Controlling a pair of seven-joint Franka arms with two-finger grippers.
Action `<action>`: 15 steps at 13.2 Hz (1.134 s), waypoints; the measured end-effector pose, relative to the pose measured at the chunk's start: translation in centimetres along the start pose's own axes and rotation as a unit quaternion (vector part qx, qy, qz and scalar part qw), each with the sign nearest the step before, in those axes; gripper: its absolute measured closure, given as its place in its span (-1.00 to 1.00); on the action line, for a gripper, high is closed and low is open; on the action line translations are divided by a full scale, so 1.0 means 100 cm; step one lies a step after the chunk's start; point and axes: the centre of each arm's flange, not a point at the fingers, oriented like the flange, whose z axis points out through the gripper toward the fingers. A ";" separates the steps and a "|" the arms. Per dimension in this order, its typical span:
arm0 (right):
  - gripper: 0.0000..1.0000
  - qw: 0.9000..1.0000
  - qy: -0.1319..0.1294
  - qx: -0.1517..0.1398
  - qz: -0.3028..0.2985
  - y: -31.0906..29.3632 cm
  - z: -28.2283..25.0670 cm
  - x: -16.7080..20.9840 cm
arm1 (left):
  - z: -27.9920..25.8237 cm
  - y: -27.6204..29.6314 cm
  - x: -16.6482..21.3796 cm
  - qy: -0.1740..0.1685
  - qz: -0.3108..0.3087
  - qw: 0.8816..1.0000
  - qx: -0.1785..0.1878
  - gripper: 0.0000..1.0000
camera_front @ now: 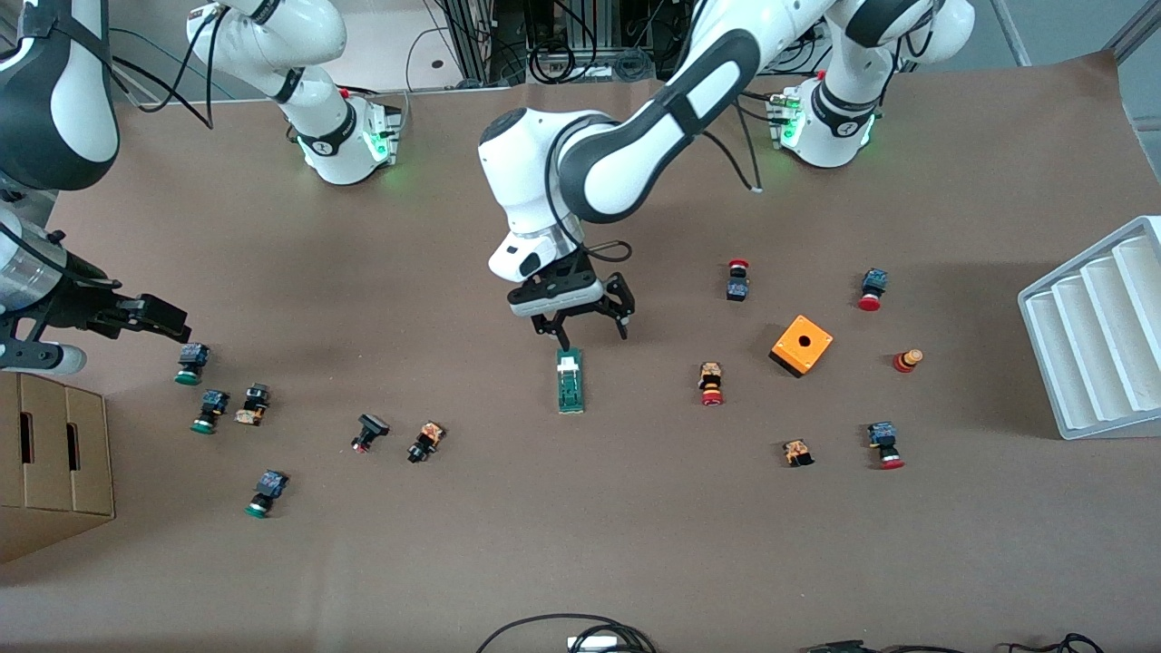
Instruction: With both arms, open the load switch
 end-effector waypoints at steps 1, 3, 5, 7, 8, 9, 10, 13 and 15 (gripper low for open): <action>-1.00 1.000 0.001 0.000 0.001 0.001 0.000 0.000 | -0.005 -0.012 0.012 -0.011 0.010 1.000 -0.006 -1.00; -1.00 1.000 0.002 0.000 0.002 0.002 -0.001 0.000 | -0.014 -0.032 0.032 -0.028 0.033 0.999 -0.019 -1.00; -1.00 1.000 0.003 0.000 -0.007 0.002 -0.002 0.000 | -0.021 -0.053 0.051 -0.042 0.051 0.997 -0.031 -1.00; -1.00 1.000 0.003 0.000 -0.019 0.002 -0.002 0.000 | -0.025 -0.073 0.066 -0.057 0.064 0.996 -0.041 -1.00; -1.00 1.000 0.003 0.000 -0.020 0.002 -0.002 0.000 | -0.028 -0.085 0.073 -0.067 0.074 0.994 -0.043 -1.00; -1.00 1.000 0.003 0.000 -0.022 0.002 -0.002 0.000 | -0.030 -0.098 0.081 -0.078 0.085 0.992 -0.046 -1.00; -1.00 1.000 0.003 0.000 -0.023 0.002 -0.002 0.000 | -0.033 -0.112 0.089 -0.088 0.096 0.990 -0.052 -1.00; -1.00 1.000 0.004 0.000 -0.025 0.002 -0.002 0.001 | -0.041 -0.161 0.114 -0.119 0.118 0.984 -0.066 -1.00; -1.00 1.000 0.004 0.000 -0.025 0.002 -0.002 0.001 | -0.044 -0.190 0.126 -0.137 0.130 0.979 -0.079 -1.00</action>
